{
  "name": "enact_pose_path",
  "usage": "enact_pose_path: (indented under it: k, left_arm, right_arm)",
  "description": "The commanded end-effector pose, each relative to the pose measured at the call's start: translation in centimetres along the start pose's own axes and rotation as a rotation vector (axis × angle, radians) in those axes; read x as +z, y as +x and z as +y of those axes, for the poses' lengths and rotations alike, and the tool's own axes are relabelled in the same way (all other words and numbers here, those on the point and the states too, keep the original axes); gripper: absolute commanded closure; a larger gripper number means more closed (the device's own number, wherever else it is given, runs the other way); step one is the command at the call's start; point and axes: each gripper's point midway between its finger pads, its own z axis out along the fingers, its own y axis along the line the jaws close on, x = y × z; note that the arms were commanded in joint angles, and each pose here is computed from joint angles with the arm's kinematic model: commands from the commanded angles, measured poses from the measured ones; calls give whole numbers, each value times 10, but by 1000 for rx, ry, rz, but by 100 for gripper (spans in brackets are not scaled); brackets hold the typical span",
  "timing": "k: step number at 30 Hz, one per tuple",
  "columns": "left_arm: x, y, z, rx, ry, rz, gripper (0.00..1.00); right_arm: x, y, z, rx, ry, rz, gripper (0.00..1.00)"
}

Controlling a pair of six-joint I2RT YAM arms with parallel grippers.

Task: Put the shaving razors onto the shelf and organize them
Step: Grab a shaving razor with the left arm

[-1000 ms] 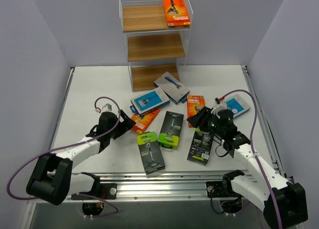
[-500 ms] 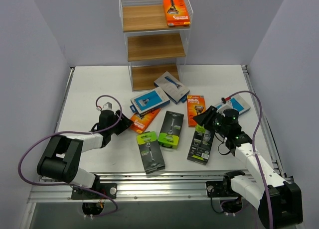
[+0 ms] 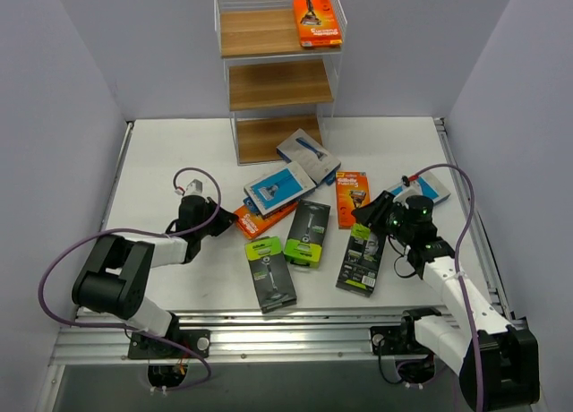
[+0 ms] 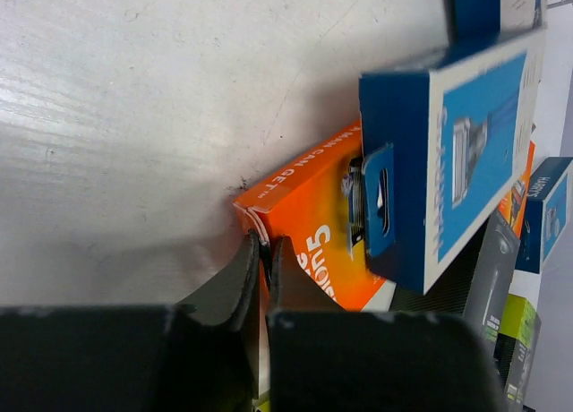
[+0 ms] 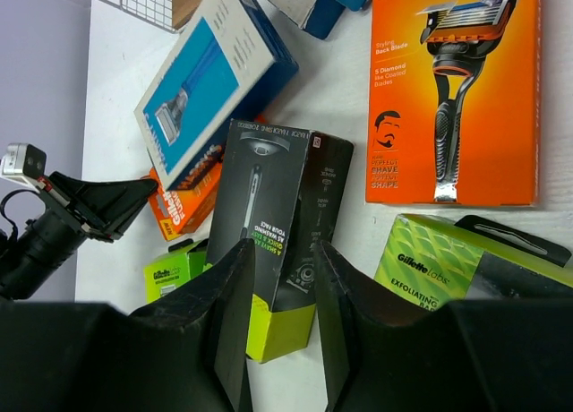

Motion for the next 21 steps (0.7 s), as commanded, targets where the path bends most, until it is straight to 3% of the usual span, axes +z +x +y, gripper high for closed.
enact_pose_path:
  k: [1, 14, 21]
  left_arm:
    - [-4, -7, -9, 38, 26, -11, 97]
    - [-62, -45, -35, 59, -3, -123, 98]
    - [-108, -70, -63, 52, 29, -204, 98]
  right_arm:
    - [-1, 1, 0, -17, -19, 7, 71]
    - [-9, 0, 20, 3, -110, 3, 69]
    - [-15, 3, 52, 18, -244, 19, 53]
